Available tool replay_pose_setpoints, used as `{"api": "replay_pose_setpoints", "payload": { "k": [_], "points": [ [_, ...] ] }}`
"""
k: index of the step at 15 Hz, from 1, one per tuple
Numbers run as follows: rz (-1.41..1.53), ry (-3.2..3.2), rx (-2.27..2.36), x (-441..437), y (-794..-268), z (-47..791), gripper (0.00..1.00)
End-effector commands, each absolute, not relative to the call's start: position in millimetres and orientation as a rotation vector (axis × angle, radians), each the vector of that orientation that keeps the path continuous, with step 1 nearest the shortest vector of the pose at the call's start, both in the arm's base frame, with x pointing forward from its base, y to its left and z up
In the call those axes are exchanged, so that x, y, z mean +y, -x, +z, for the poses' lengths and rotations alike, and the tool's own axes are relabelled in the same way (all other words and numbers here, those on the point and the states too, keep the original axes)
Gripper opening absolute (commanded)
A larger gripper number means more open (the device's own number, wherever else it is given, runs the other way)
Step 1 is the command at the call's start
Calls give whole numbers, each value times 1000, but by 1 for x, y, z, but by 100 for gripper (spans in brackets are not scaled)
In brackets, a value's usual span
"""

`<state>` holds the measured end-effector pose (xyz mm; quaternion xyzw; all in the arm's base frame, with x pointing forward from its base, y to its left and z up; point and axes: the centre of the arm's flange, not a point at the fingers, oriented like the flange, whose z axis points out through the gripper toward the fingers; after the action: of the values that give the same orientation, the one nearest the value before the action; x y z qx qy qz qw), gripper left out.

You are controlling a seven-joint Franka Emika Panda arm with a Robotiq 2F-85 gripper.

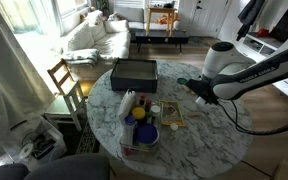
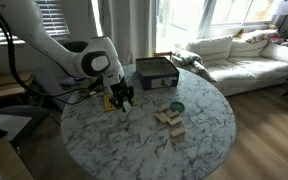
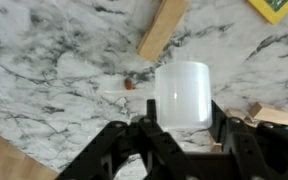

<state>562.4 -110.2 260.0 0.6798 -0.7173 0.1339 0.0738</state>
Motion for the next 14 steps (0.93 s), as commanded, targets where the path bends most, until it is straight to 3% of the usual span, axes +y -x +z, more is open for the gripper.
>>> {"api": "replay_pose_setpoints", "payload": {
  "k": [1, 2, 3, 14],
  "points": [
    [402, -2044, -2151, -109, -564, 259, 50],
    [402, -2045, -2150, -109, -564, 259, 50],
    [401, -2045, -2150, -110, -564, 259, 25],
    [767, -2215, -1560, -95, -590, 215, 25]
  ]
}}
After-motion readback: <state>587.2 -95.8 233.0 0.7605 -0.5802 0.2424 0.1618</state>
